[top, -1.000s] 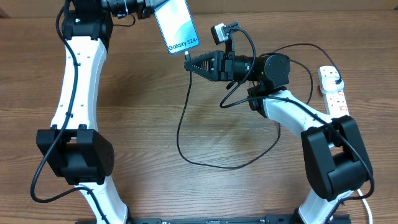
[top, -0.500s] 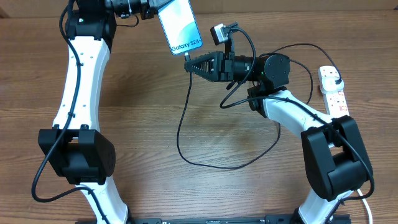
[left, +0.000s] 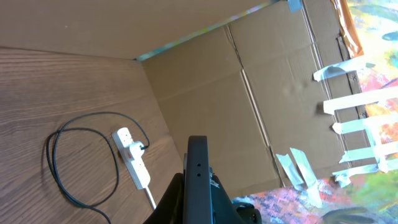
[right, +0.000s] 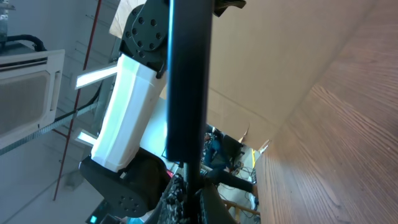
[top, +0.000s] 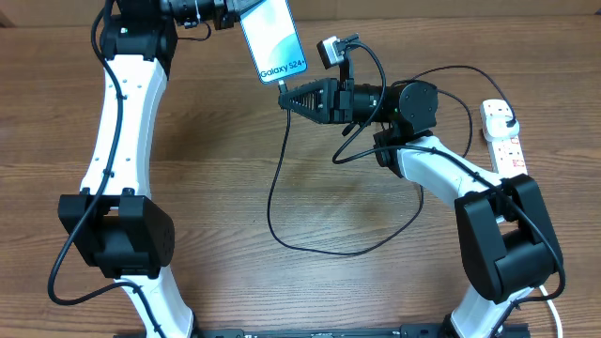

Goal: Plug charger to phone and switch on socket

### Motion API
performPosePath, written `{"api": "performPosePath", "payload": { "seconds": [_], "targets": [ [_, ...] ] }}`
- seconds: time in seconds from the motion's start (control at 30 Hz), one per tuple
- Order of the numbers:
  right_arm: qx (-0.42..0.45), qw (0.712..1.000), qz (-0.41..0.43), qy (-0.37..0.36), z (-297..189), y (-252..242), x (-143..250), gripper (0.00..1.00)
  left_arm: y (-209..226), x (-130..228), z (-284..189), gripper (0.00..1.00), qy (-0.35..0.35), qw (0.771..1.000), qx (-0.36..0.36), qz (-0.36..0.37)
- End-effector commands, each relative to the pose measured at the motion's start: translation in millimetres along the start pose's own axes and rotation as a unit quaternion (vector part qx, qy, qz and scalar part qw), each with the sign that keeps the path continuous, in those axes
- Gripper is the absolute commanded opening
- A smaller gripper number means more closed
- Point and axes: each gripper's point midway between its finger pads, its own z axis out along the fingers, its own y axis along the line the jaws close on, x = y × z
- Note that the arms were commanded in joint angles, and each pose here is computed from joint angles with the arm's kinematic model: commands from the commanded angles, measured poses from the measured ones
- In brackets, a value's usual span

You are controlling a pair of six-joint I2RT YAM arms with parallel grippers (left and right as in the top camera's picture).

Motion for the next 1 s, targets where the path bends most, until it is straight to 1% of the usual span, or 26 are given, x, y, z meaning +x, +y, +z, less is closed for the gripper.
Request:
{"api": "performPosePath", "payload": {
  "seconds": [0.0, 0.13, 0.4, 0.97],
  "targets": [
    [-0.002, 1.000, -0.004, -0.009, 0, 3, -5, 0.04, -9, -4, -7, 0.04, -0.009, 1.000, 0.000, 0.023],
    [-0.002, 1.000, -0.004, -0.009, 0, 3, -5, 0.04, -9, -4, -7, 0.04, -0.009, 1.000, 0.000, 0.023],
    [-0.002, 1.000, -0.004, -0.010, 0, 3, -5, 0.04, -14, 3, -7, 0.04, 0.013, 0.999, 0.016, 0.034],
    [-0.002, 1.000, -0.004, -0.014, -1, 3, -6, 0.04, -16, 10, -7, 0.04, 0.029, 0.999, 0.024, 0.022]
  ]
}}
